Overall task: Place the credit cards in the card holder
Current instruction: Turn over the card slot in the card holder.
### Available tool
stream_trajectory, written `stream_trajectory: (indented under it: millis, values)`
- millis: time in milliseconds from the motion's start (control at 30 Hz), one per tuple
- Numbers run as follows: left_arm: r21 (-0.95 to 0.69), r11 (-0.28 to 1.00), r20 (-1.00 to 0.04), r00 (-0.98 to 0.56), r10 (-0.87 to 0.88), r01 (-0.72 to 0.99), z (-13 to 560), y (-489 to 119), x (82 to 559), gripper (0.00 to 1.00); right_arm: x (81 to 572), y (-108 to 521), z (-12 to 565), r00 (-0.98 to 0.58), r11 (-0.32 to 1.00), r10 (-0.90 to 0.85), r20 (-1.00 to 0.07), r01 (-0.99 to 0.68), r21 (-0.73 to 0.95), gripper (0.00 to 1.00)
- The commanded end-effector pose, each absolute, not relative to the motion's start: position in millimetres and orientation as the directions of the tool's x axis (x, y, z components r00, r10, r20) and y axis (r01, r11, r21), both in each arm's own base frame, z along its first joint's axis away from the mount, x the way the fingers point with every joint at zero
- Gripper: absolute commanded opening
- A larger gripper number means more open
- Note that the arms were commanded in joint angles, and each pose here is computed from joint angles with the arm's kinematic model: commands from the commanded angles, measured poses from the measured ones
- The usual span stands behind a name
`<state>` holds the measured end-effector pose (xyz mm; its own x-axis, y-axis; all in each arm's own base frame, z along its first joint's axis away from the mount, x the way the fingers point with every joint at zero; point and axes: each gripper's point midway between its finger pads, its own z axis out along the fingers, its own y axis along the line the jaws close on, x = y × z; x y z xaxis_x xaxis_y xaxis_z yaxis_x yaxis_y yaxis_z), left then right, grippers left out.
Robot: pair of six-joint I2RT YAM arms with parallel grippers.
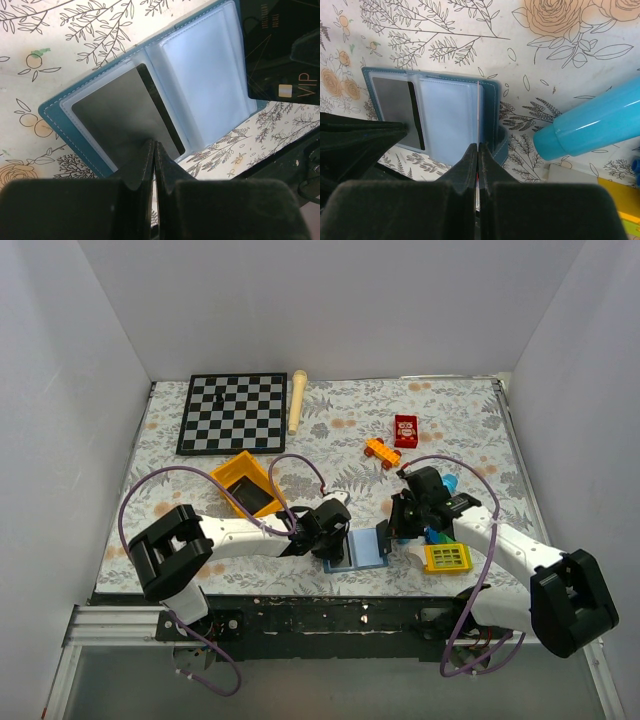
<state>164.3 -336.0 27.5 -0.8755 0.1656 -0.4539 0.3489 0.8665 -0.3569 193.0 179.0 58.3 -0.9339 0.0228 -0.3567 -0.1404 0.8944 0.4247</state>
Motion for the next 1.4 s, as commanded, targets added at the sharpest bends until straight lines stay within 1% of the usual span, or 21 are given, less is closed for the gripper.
stream_trajectory:
  millis: [0,267,567,833,1200,1367]
  values:
    - [-0.361,0.862,-0.454,-0.875,0.17,0.355,25.9,-337.9,161.1,0.0,193.3,185.2,53.9,-0.935,0.886,0.006,-0.354,-0.159,0.435,0.01]
    - [-0.36,0.865,-0.441,-0.881,0.172,0.349,19.7,-336.9,159.1,0.0,189.4,202.3,50.2,-0.942,0.858,0.002,-0.335,-0.171,0.485,0.01]
    - [-0.36,0.865,-0.438,-0.882,0.175,0.35,19.1,-336.3,158.2,0.0,189.9,213.6,58.8,-0.938,0.832,0.011,-0.347,-0.184,0.524,0.01]
    - [-0.352,0.87,-0.438,-0.882,0.174,0.346,18.5,-335.8,159.4,0.0,189.2,229.2,81.8,-0.923,0.76,0.014,-0.385,-0.24,0.604,0.01]
    - [-0.336,0.881,-0.444,-0.881,0.163,0.333,19.9,-333.2,162.4,0.0,184.8,249.7,94.9,-0.925,0.657,0.004,-0.38,-0.284,0.698,0.01]
    - [-0.32,0.891,-0.444,-0.882,0.158,0.321,18.8,-326.7,162.1,0.0,183.5,252.1,90.3,-0.932,0.651,0.003,-0.362,-0.273,0.709,0.01]
